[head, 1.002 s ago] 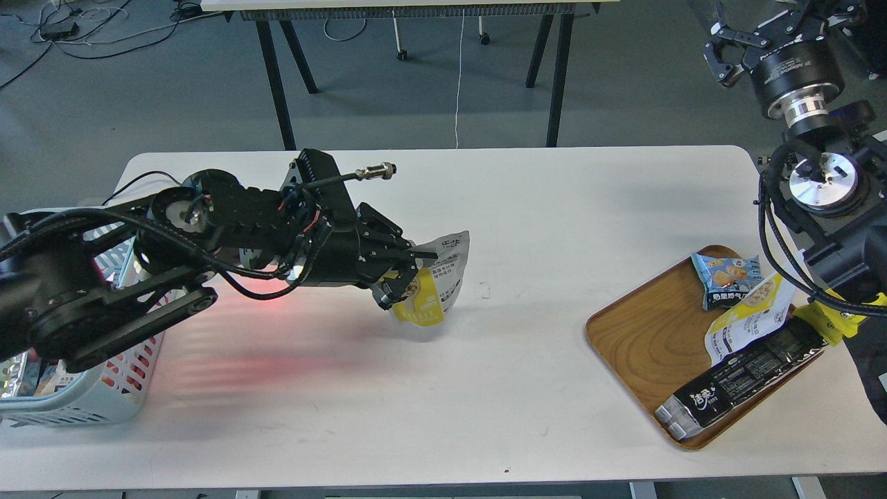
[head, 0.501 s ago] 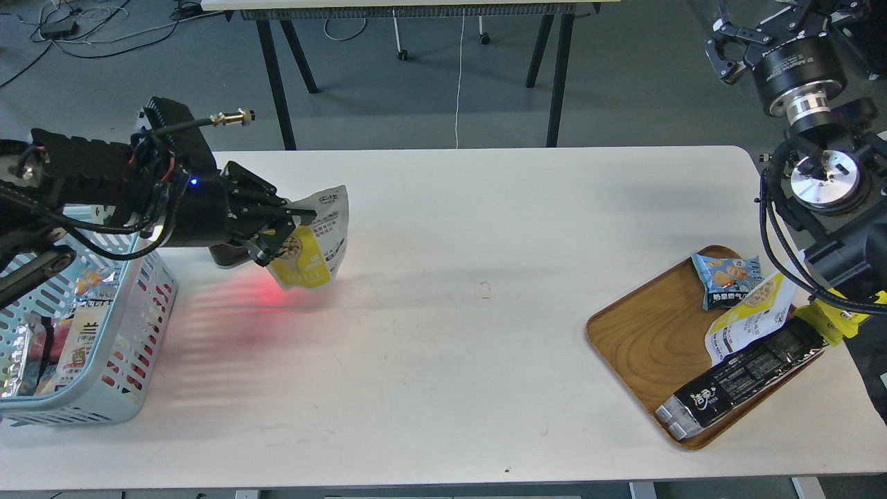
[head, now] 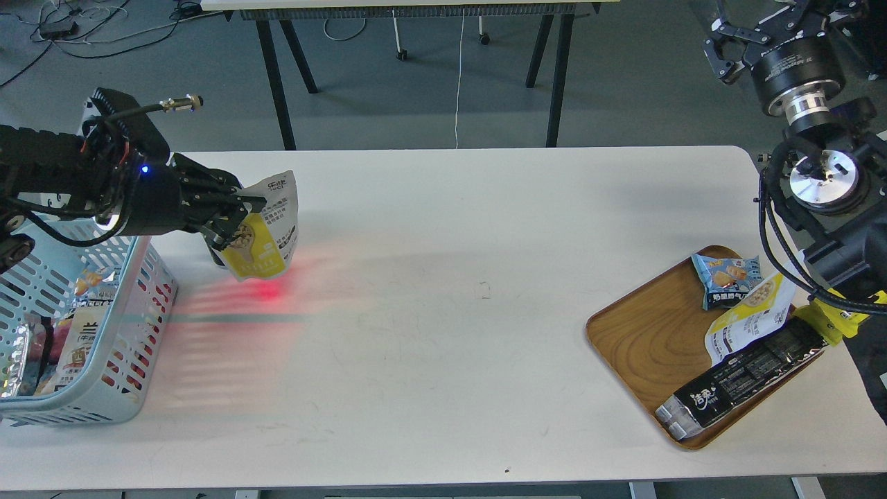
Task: Scan snack and place in basket
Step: 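Lift the bag and hold it in front of the barcode scanner, then move the bag over the blue basket and drop it in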
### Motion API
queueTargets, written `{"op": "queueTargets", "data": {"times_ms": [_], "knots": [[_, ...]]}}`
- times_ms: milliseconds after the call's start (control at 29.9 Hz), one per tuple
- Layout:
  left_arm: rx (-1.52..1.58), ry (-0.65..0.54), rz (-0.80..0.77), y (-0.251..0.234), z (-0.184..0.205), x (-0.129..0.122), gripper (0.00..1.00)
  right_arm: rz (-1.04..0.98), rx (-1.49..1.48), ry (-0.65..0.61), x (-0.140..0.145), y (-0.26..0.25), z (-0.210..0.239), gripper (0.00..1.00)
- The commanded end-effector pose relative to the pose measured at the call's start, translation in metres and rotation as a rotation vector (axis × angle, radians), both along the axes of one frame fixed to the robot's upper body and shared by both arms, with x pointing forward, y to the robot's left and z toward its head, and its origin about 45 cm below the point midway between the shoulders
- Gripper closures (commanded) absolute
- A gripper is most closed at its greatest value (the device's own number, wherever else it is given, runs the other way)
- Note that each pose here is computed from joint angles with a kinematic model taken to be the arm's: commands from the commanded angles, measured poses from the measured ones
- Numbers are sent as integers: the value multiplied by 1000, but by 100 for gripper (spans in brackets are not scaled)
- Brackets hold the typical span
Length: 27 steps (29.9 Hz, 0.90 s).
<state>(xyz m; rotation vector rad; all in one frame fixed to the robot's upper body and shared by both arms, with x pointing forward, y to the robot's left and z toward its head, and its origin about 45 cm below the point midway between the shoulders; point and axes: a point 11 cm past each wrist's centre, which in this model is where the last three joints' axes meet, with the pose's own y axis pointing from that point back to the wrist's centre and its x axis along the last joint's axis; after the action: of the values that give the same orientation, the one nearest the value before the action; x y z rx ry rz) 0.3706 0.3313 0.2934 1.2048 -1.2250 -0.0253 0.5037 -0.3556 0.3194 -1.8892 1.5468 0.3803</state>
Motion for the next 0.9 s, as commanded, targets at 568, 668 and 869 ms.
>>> {"op": "queueTargets", "data": {"times_ms": [568,668,869], "knots": [[-9,1,-57,-18,3,-8,100,1,1,0,0,1,0,1],[-10,-1,-64,-20,4,-9,100,0,0,0,0,0,0,0],[16,-45,-88,-14,24,-20,100,1,-2,1,-1,-1,-2,0]]}}
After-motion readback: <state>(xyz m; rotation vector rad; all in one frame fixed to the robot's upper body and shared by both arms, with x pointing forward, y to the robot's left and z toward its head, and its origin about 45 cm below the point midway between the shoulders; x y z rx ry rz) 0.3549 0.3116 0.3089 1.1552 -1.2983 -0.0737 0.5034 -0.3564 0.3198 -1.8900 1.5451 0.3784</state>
